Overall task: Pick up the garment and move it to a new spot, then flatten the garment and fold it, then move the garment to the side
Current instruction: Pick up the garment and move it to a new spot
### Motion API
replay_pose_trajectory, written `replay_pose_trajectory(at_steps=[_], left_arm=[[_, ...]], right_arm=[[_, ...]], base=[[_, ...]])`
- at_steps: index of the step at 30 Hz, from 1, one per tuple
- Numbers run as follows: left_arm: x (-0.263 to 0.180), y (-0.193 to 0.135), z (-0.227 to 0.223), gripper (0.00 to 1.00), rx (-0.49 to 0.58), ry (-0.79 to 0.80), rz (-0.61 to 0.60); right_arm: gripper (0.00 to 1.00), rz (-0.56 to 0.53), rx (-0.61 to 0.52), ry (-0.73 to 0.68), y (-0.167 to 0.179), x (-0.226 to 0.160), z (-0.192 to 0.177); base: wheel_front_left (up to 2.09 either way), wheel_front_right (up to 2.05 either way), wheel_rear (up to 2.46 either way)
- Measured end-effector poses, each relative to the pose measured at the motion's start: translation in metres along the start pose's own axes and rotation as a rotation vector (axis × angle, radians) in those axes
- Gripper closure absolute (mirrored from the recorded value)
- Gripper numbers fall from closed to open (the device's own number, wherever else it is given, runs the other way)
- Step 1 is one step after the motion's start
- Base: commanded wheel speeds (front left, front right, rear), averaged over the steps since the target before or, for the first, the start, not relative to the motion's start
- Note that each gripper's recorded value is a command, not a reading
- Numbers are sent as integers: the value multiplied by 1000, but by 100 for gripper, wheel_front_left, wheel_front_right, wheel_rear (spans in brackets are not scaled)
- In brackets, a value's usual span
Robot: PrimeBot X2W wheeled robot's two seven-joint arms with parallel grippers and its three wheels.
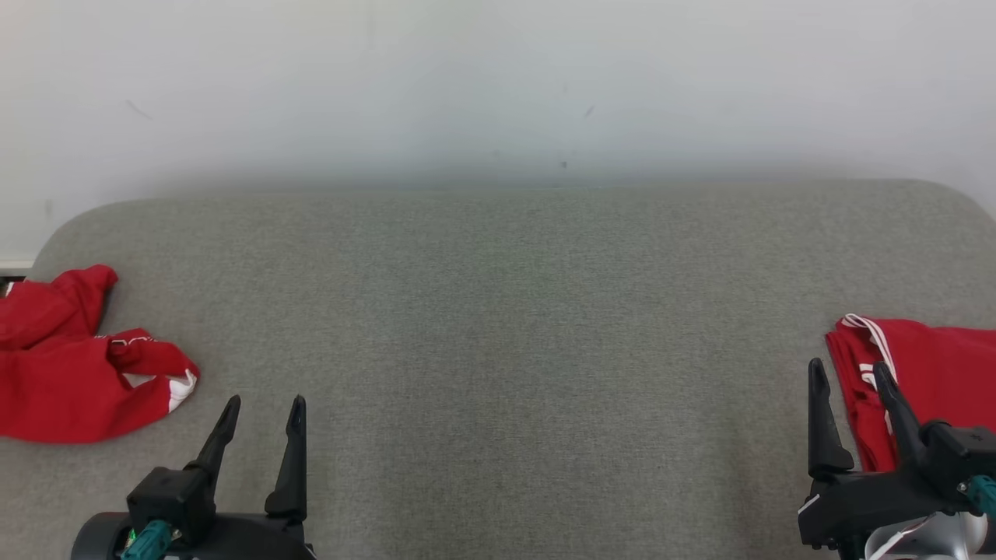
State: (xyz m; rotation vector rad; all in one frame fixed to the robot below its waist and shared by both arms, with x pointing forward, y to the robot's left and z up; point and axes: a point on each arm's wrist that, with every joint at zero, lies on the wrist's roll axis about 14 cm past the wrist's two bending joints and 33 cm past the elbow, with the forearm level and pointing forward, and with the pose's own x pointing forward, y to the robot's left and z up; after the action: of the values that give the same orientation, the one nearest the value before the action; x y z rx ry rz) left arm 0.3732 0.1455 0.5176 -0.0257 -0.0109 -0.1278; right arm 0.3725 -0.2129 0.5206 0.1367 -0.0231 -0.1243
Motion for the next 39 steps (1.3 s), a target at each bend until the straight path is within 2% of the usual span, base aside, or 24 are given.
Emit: replay_pose_trajectory(at_steps=[14,24,33,39], left_arm=[[-27,37,-4,0,3,18,127],[-61,78,-3,0,9,16,281],[-94,101,0,0,13,10,387],[-134,125,-10,0,13,43,502]], right_arm=[[0,127,1,38,45,16,-12],[0,286,6,74,103,27,-24],[0,403,5,98,148,30,-31],[0,545,11,125,197,21,-36]], base=[[0,0,0],[0,0,0],[0,0,0],[0,0,0]])
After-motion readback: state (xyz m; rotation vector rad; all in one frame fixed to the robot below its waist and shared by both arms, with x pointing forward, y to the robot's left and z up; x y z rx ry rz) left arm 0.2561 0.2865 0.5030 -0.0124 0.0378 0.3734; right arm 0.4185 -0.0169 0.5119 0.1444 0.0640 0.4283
